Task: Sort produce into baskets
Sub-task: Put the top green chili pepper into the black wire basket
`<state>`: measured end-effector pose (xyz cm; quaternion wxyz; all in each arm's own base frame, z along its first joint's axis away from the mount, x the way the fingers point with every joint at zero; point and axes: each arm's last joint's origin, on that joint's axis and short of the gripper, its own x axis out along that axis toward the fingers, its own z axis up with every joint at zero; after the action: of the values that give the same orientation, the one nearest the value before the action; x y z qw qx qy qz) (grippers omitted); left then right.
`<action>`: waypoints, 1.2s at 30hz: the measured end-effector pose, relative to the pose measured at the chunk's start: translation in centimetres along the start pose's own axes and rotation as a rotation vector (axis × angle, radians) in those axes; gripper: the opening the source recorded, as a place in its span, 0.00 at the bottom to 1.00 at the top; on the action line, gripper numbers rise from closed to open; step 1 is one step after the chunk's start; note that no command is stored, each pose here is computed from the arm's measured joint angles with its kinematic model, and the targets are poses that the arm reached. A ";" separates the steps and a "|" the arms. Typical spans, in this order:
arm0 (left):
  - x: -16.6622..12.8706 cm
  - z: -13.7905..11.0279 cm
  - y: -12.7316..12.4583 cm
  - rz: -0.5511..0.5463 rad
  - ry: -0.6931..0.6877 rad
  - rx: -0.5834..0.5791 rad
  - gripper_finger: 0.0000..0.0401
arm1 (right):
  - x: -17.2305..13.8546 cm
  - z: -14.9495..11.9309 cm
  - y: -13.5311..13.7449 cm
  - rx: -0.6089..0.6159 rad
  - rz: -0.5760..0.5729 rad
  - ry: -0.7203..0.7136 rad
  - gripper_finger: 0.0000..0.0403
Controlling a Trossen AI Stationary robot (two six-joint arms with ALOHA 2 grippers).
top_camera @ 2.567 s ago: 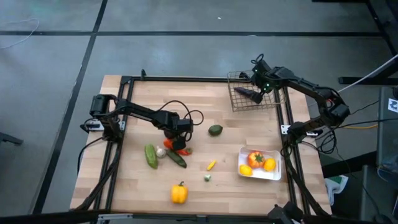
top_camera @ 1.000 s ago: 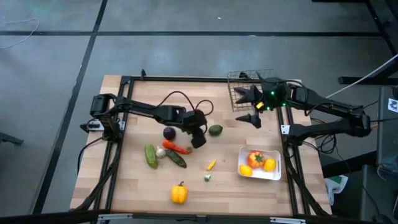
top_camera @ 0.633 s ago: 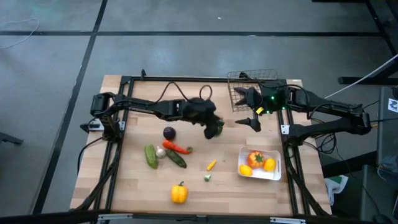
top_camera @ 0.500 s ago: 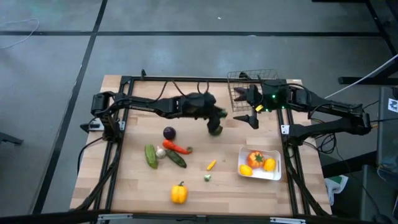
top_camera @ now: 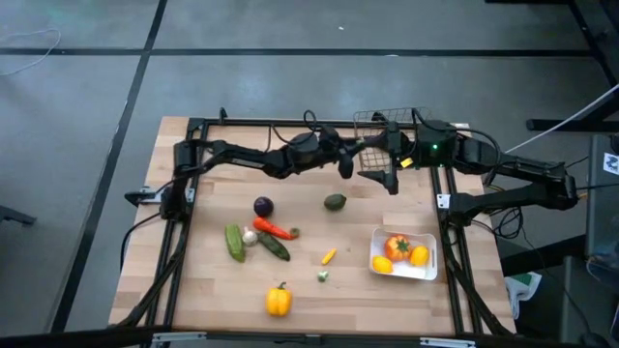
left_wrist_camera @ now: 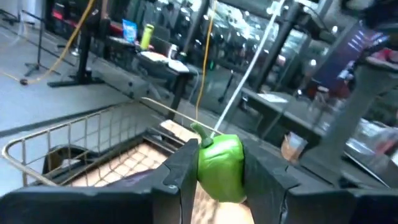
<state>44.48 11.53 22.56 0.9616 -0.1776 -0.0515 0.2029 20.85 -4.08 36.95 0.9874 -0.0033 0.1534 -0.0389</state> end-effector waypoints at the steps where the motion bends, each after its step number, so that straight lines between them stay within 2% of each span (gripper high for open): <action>1: 0.3 -0.4 0.5 0.003 -0.015 -0.002 0.27 | 0.0 0.0 0.0 0.000 0.000 0.000 0.97; 7: 2.9 -2.5 2.9 0.040 -0.034 -0.004 0.28 | 0.0 0.0 0.0 0.000 0.000 0.001 0.97; 17: 6.4 -3.4 4.2 0.051 -0.072 -0.003 0.28 | 0.0 0.0 0.0 0.000 0.000 0.003 0.97; 27: 6.9 -4.1 5.3 0.113 0.044 0.011 0.28 | 0.0 0.0 0.0 0.001 0.001 0.005 0.97; 33: 7.0 -3.9 5.5 0.118 0.043 0.004 0.28 | 0.0 -0.1 0.0 0.001 0.001 0.007 0.97; 36: 7.0 -3.8 5.5 0.117 0.021 -0.046 0.28 | 0.0 -0.1 0.0 0.002 0.001 0.010 0.97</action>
<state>49.44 17.86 17.25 0.9442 -0.2043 -0.0356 0.2558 20.84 -4.07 36.85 0.9866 -0.0022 0.1582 -0.0386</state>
